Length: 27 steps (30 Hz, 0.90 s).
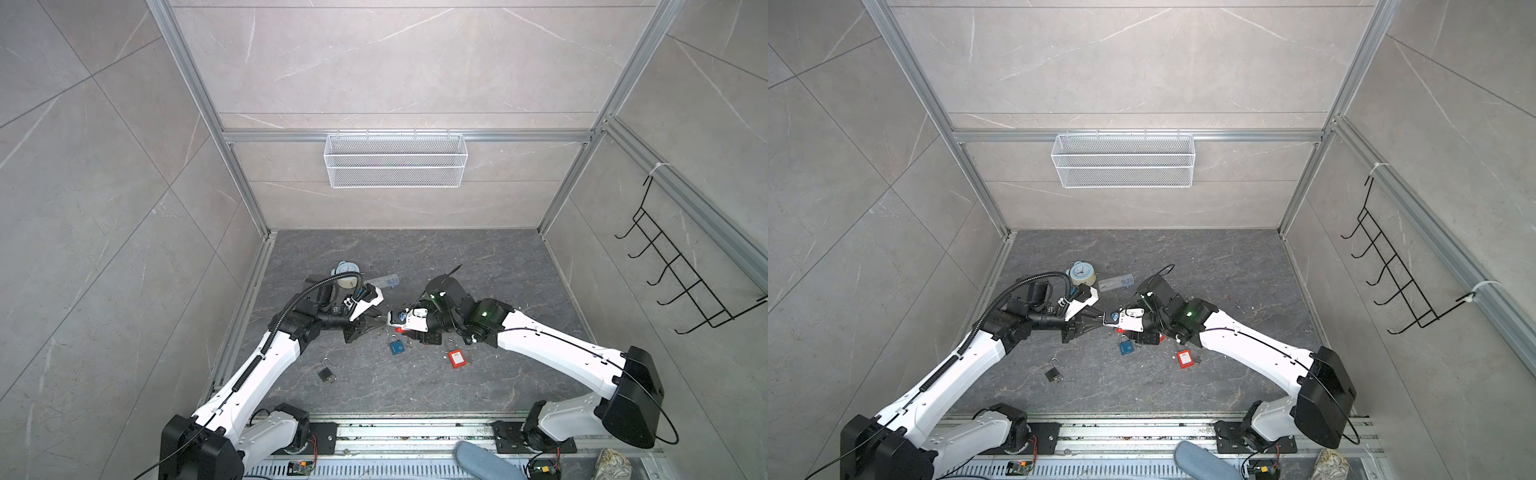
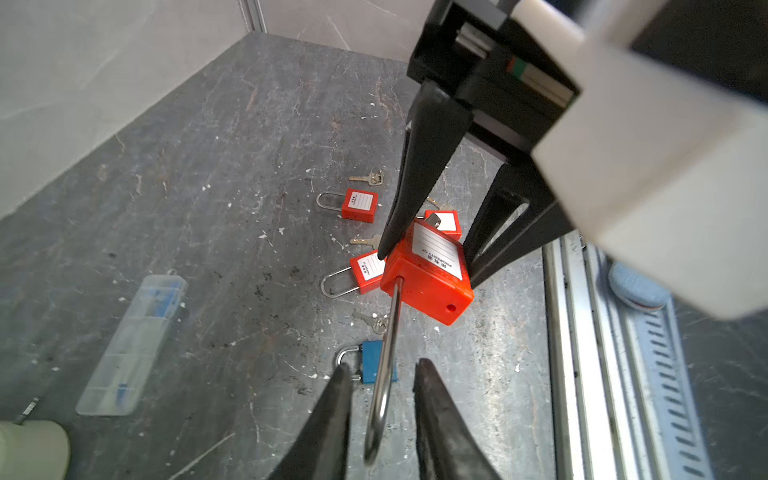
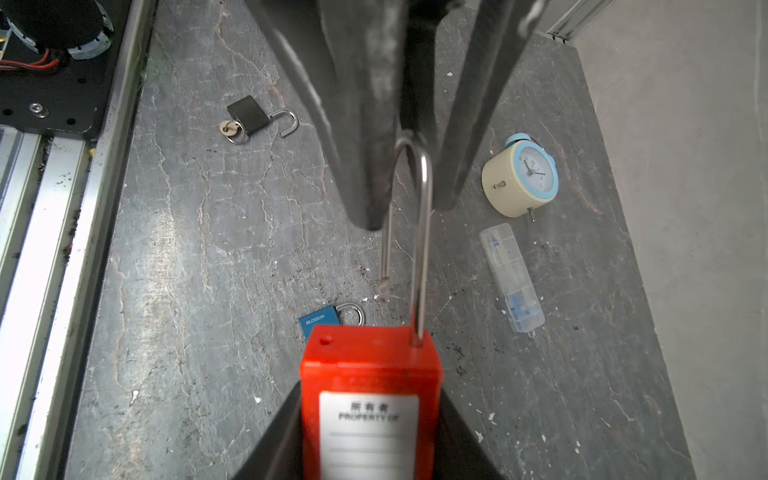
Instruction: Lock with the key
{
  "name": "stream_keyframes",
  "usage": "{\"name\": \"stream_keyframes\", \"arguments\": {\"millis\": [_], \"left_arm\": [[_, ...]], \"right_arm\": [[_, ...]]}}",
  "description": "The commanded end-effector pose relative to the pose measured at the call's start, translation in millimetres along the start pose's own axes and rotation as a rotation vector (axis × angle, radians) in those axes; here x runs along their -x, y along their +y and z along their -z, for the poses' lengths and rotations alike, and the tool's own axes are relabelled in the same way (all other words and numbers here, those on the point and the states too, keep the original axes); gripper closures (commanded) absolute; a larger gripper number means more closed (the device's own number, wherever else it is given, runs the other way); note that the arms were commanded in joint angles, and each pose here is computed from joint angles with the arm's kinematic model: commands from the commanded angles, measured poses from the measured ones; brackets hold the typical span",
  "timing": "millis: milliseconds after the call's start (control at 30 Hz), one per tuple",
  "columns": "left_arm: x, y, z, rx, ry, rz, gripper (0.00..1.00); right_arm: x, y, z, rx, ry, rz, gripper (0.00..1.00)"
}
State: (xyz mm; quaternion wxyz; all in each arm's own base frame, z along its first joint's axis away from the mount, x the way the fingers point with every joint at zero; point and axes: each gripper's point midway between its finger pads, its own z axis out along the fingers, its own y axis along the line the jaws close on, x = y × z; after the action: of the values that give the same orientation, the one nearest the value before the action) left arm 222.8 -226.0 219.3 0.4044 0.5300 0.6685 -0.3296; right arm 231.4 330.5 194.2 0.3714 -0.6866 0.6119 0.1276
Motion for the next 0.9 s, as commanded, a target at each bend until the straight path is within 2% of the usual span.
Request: {"name": "stream_keyframes", "arguments": {"millis": [0,133,233,400,567,733,867], "left_arm": [[18,-8,4,-0.041,-0.047,-0.045,0.83],[17,-12,3,-0.069,-0.047,-0.007,0.95],[21,-14,4,-0.093,-0.049,0.044,0.99],[30,-16,1,-0.137,-0.088,0.145,0.98],[24,-15,-3,-0.161,-0.068,0.228,0.93],[28,-13,-4,-0.163,-0.066,0.240,0.99],[32,-11,-6,-0.182,-0.069,0.291,1.00]], "right_arm": [[4,-8,7,-0.053,-0.016,0.042,0.77],[3,-18,6,-0.107,-0.008,0.069,0.76],[0,-32,5,-0.187,0.009,0.090,0.76],[2,-49,5,-0.301,-0.009,0.142,0.76],[5,-55,10,-0.368,-0.038,0.203,0.76],[2,-53,8,-0.367,-0.028,0.230,0.77],[5,-65,12,-0.457,-0.050,0.240,0.76]]}}
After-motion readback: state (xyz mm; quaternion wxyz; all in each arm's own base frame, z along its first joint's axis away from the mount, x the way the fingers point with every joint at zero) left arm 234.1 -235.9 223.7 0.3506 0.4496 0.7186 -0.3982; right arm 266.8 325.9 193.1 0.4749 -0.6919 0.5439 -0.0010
